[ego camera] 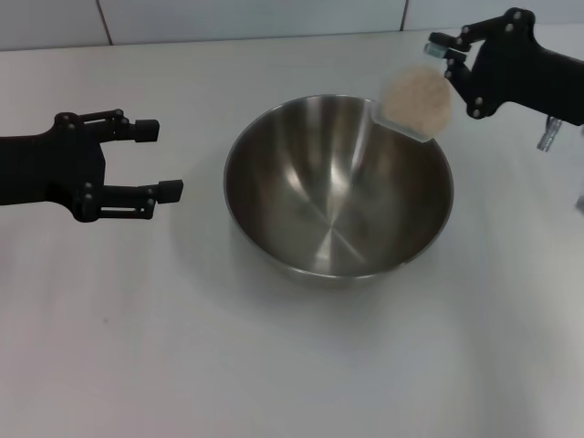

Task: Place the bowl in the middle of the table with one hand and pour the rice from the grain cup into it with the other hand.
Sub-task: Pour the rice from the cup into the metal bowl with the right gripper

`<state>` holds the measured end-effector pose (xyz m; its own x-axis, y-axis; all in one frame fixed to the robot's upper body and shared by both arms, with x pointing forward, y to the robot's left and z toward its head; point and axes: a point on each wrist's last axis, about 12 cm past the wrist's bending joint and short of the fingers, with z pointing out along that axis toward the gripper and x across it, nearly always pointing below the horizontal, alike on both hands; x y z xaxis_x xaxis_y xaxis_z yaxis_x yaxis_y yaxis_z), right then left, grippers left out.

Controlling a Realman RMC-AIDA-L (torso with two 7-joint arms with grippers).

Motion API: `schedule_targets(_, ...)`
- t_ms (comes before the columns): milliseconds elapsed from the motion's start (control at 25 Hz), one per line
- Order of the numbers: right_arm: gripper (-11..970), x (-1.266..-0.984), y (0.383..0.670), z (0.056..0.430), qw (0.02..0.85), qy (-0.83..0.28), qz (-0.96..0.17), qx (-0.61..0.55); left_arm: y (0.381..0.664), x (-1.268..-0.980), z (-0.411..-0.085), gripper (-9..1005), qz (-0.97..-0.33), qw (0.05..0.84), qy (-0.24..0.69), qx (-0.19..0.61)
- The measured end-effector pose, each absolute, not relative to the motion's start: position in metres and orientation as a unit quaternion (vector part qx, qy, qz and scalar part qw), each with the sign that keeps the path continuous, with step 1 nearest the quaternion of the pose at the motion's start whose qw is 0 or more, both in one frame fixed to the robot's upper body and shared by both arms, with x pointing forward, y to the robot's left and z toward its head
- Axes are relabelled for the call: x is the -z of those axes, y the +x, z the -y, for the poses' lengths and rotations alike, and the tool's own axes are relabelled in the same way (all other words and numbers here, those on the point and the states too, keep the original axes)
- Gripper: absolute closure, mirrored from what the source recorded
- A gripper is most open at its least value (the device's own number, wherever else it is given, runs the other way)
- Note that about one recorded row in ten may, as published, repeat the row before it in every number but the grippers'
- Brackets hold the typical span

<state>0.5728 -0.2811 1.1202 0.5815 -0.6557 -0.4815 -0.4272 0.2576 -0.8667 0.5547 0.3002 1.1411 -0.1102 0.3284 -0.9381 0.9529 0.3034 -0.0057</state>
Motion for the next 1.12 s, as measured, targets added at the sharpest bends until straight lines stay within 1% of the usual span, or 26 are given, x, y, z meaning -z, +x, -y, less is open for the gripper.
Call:
schedule_targets(120,942,-1.124,0.569,0.272,0.676,-0.614,-0.384,0.136,0.555,-1.142,-0.302,154,-0.664,0.466,0.478,0.337)
schedule_targets(360,942,-1.127,0.567,0.266,0.68,-0.626,-0.345,0.164,0.556,-1.143,-0.302,154,-0.664,0.466,0.477,0.337)
schedule_targets(600,942,-1.119,0.563,0.258,0.655,-0.659,-0.314,0.196,0.557,-1.145,-0.301,154,-0.665,0.467,0.476,0.337)
schedule_targets(760,942,-1.116,0.558,0.249,0.624,-0.689,-0.281,0.239,0.558,-1.146,-0.301,154,-0.665,0.469,0.475,0.335)
schedule_targets(1120,943,-1.128,0.546,0.237,0.592,-0.718,-0.194,0.311,0.561,-1.149,-0.295,154,-0.663,0.475,0.475,0.331)
